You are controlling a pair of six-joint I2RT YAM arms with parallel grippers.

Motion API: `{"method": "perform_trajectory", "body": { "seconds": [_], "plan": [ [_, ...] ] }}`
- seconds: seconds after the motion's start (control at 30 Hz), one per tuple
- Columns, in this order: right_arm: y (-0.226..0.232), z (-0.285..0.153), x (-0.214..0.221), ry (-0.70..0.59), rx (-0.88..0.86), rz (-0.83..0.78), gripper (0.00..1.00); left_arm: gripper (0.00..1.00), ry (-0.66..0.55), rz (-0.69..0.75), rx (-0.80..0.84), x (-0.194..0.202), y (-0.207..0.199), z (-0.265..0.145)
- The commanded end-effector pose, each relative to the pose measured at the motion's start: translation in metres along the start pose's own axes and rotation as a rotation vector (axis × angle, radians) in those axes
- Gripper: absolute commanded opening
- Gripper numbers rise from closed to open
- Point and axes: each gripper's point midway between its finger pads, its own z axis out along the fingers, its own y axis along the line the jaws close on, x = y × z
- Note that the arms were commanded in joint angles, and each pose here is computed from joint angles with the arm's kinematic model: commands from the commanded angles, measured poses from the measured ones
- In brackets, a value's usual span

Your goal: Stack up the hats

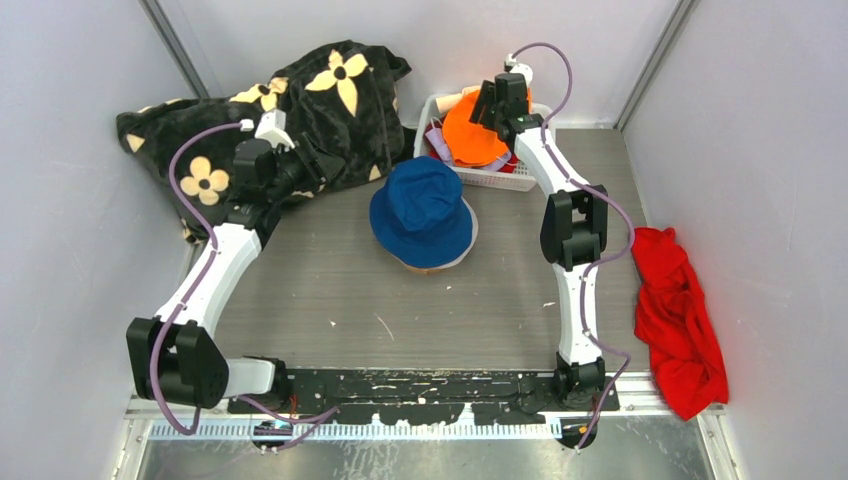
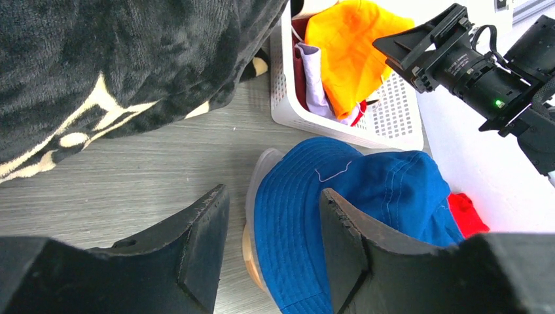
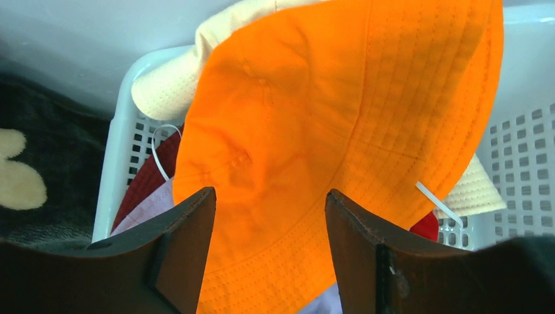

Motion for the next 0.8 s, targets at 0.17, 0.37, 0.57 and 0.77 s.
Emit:
{"method": "perform_trajectory", "body": {
  "seconds": [0.17,0.37,0.57,0.77],
  "plan": [
    [-0.013,0.017,0.031,0.074,0.051,0.051,0.67,0.53,-0.047,0.026,0.055,-0.021,-0.017,0.004],
    [-0.029,0.033,0.071,0.145,0.102,0.062,0.68,0.53,-0.021,0.022,0.037,-0.013,-0.008,0.014],
    [-0.040,0.043,0.098,0.189,0.122,0.069,0.51,0.53,0.003,0.017,0.029,-0.007,-0.003,0.023],
    [-0.047,0.037,0.090,0.156,0.147,0.079,0.01,0.52,0.007,0.015,0.028,-0.005,-0.002,0.024]
  ]
}}
